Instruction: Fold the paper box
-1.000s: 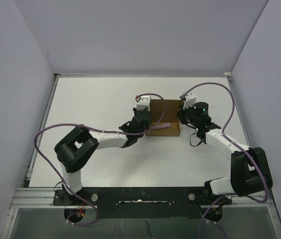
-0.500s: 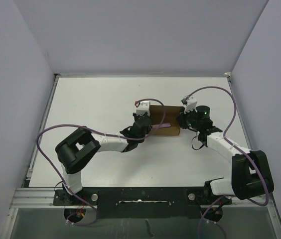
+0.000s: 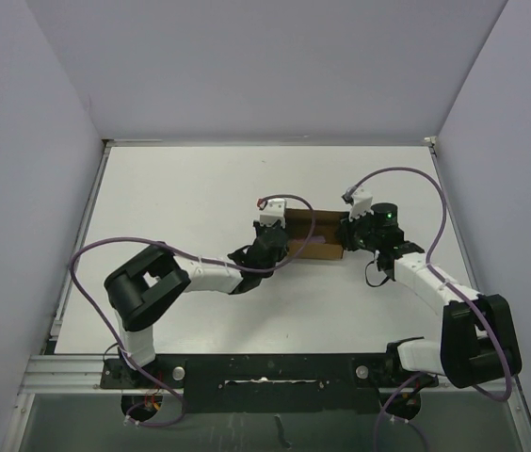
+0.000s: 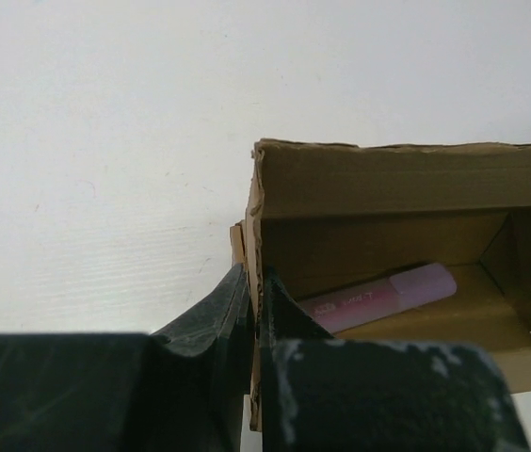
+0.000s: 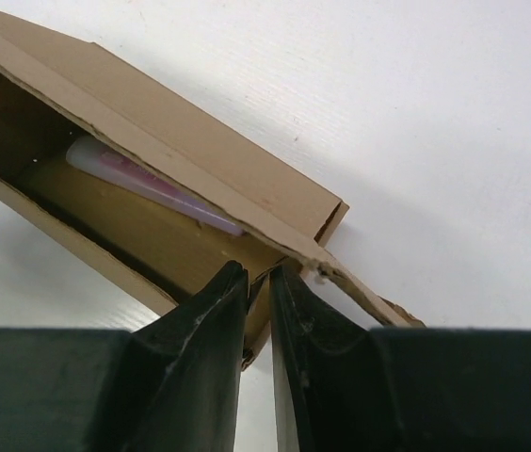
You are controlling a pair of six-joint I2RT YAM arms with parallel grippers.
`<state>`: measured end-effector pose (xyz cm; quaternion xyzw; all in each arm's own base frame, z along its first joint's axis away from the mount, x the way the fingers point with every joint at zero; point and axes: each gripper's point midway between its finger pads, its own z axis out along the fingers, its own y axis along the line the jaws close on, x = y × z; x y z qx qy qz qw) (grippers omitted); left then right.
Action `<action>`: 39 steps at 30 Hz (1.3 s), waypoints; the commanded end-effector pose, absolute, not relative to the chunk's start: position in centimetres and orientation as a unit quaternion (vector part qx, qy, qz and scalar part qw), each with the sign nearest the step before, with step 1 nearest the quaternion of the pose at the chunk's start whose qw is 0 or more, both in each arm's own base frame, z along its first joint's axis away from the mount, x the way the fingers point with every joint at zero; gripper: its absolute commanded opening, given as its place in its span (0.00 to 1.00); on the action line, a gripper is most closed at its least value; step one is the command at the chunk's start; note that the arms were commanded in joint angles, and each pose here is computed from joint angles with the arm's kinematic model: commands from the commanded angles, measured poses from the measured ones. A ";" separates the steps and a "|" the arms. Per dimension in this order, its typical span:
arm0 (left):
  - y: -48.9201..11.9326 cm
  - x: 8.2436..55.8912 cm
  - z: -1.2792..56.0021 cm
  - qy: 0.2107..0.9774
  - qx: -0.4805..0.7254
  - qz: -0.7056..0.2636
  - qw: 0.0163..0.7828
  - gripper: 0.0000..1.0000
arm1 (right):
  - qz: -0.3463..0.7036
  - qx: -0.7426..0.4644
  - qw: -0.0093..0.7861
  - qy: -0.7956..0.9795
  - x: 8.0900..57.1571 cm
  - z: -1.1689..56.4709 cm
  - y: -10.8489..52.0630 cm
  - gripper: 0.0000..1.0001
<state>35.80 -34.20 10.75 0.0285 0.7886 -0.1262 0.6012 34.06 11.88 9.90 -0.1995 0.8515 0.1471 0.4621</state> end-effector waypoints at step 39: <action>-33.9 30.9 15.6 0.782 0.033 -0.209 0.586 0.48 | 0.122 -0.233 0.472 0.841 34.0 11.0 11.3 0.13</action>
